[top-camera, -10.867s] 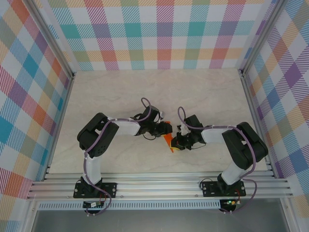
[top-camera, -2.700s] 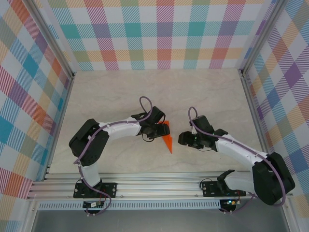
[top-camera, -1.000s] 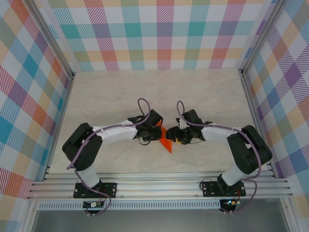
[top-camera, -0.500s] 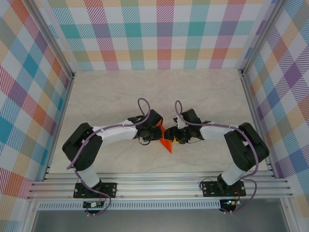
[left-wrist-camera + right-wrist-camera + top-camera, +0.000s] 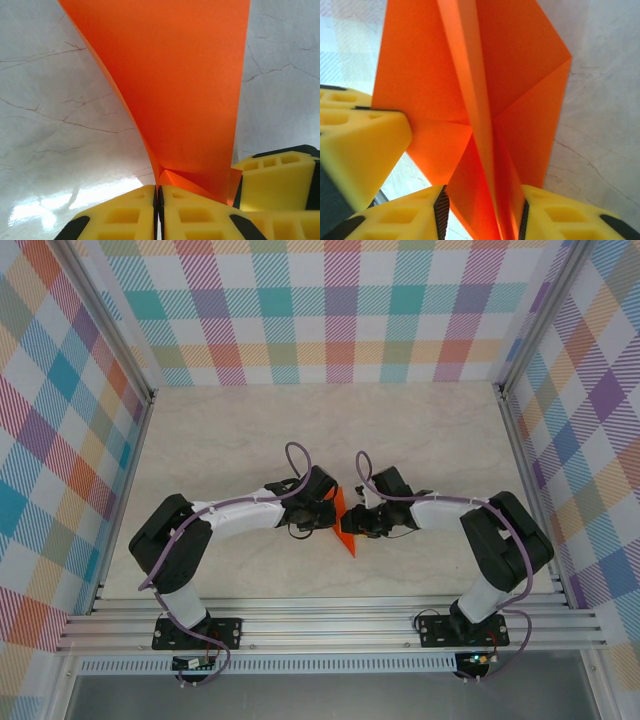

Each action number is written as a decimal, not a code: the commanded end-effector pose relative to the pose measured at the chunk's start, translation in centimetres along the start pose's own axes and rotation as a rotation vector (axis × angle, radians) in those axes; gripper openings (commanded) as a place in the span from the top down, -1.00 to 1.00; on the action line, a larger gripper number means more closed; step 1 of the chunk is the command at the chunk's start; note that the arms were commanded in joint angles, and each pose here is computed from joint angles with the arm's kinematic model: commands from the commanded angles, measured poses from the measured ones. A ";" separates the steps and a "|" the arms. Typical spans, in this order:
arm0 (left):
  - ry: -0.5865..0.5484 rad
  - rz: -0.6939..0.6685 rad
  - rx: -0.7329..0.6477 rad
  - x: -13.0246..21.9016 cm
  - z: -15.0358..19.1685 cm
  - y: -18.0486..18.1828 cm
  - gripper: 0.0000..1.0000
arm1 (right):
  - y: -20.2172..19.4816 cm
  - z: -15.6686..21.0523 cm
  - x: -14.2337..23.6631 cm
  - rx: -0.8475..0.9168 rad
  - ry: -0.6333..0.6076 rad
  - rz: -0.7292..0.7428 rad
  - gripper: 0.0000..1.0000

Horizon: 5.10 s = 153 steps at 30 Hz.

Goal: Fold a paper plane with a square sheet of paper (pick it up from the middle)
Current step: Pick up the paper plane from the center of the table, then place the paper plane at the center of the table, then reset both arms

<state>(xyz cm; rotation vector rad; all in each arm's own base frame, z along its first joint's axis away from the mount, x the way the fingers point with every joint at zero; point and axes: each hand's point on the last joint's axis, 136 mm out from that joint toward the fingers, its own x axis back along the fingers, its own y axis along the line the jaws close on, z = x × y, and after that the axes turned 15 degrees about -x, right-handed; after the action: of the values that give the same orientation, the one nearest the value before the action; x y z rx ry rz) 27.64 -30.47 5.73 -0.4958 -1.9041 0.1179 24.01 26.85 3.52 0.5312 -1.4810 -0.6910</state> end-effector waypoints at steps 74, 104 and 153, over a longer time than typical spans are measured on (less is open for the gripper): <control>-0.288 -0.169 0.170 7.6 -0.1 7.0 0.08 | -2.3 -7.4 0.2 0.054 -0.137 0.660 0.74; -0.303 -0.220 0.140 8.7 -0.1 8.1 0.07 | 3.9 -9.4 4.8 0.063 -0.260 0.596 -0.11; -0.643 -0.773 0.147 20.9 0.5 23.7 -1.00 | -11.4 -17.6 20.3 0.373 -1.139 0.352 -1.00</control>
<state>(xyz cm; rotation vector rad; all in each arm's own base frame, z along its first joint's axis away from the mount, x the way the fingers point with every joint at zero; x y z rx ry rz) 26.98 -0.76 15.88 0.4695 -2.5253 -0.1127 38.48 1.22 6.97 -0.0594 -2.6501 -0.3574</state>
